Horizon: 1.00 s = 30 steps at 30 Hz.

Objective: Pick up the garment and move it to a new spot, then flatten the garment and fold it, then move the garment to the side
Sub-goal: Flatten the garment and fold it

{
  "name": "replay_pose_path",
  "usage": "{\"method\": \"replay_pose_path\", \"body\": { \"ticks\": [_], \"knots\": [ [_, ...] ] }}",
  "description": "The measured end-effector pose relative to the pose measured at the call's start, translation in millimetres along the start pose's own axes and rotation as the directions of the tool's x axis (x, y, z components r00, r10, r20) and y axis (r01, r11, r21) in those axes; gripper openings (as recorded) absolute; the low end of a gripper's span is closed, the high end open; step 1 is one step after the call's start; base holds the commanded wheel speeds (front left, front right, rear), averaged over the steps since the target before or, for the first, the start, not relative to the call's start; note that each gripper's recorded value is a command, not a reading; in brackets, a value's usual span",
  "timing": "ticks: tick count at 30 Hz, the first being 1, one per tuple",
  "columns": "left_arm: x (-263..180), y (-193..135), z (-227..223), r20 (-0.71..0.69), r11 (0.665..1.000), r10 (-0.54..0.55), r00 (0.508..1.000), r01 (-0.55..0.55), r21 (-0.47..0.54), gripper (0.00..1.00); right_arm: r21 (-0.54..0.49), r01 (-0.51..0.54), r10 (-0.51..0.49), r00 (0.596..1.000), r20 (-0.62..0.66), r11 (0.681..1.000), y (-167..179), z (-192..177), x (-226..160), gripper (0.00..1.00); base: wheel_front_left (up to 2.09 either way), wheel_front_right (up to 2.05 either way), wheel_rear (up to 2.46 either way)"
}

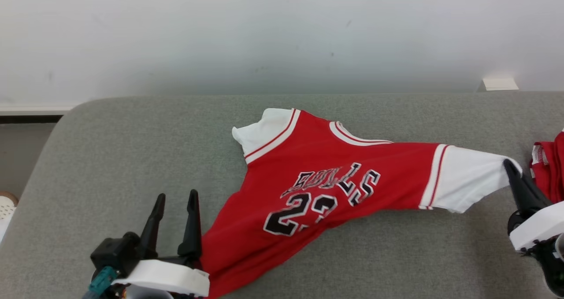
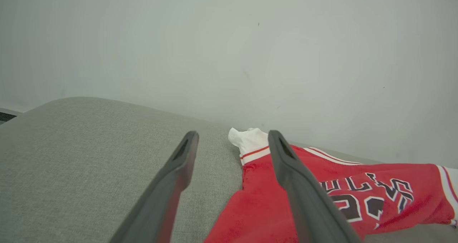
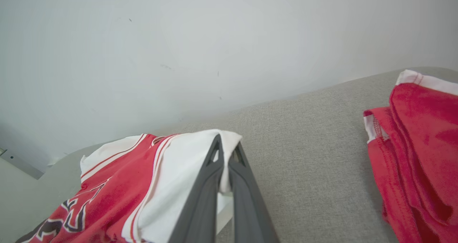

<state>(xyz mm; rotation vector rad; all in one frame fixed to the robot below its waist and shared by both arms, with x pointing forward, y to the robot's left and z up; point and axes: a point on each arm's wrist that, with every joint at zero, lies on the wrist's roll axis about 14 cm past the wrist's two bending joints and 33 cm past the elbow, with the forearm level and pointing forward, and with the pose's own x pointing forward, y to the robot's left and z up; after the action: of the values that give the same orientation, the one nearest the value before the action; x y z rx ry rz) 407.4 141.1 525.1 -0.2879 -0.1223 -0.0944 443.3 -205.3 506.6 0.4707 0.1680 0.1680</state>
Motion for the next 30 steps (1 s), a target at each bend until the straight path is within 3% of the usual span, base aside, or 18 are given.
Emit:
{"method": "replay_pose_path", "body": {
  "ticks": [6,12,13,14,15,18,24,30],
  "knots": [
    [5,-10,-4,-0.007,1.000,-0.028,1.000,0.028,-0.006,1.00,-0.038,0.075,-0.073,0.996,0.041,0.996,-32,25,-23,0.00,0.00,0.00,0.00],
    [6,-13,-11,-0.027,0.999,-0.037,0.999,0.036,-0.010,1.00,-0.028,0.171,-0.173,0.979,-0.103,0.985,-59,-26,-47,0.00,0.00,0.00,0.00],
    [7,-13,-13,-0.030,0.999,-0.037,0.999,0.037,-0.010,1.00,-0.019,0.185,-0.186,0.975,-0.124,0.983,-60,-35,-49,0.13,0.00,0.00,0.00],
    [7,-13,-13,-0.032,0.999,-0.037,0.999,0.037,-0.010,1.00,-0.017,0.197,-0.197,0.970,-0.144,0.980,-62,-43,-51,0.49,0.00,0.00,0.00],
    [7,-13,-14,-0.033,0.999,-0.038,0.999,0.038,-0.011,1.00,-0.028,0.209,-0.211,0.963,-0.166,0.977,-64,-51,-53,1.00,0.00,0.00,0.00],
    [6,-11,-13,-0.033,0.999,-0.038,0.999,0.038,-0.008,1.00,-0.052,0.239,-0.244,0.955,-0.169,0.970,-71,-55,-55,1.00,0.00,0.00,0.00],
    [3,-8,-6,-0.018,1.000,-0.030,0.999,0.030,0.000,1.00,-0.091,0.253,-0.256,0.966,-0.028,0.963,-69,-22,-52,1.00,0.00,0.00,0.00],
    [-1,-5,-4,-0.013,1.000,-0.022,1.000,0.023,0.003,1.00,-0.071,0.189,-0.184,0.980,0.071,0.979,-36,-10,-45,1.00,0.00,0.00,0.00]
  ]
}}
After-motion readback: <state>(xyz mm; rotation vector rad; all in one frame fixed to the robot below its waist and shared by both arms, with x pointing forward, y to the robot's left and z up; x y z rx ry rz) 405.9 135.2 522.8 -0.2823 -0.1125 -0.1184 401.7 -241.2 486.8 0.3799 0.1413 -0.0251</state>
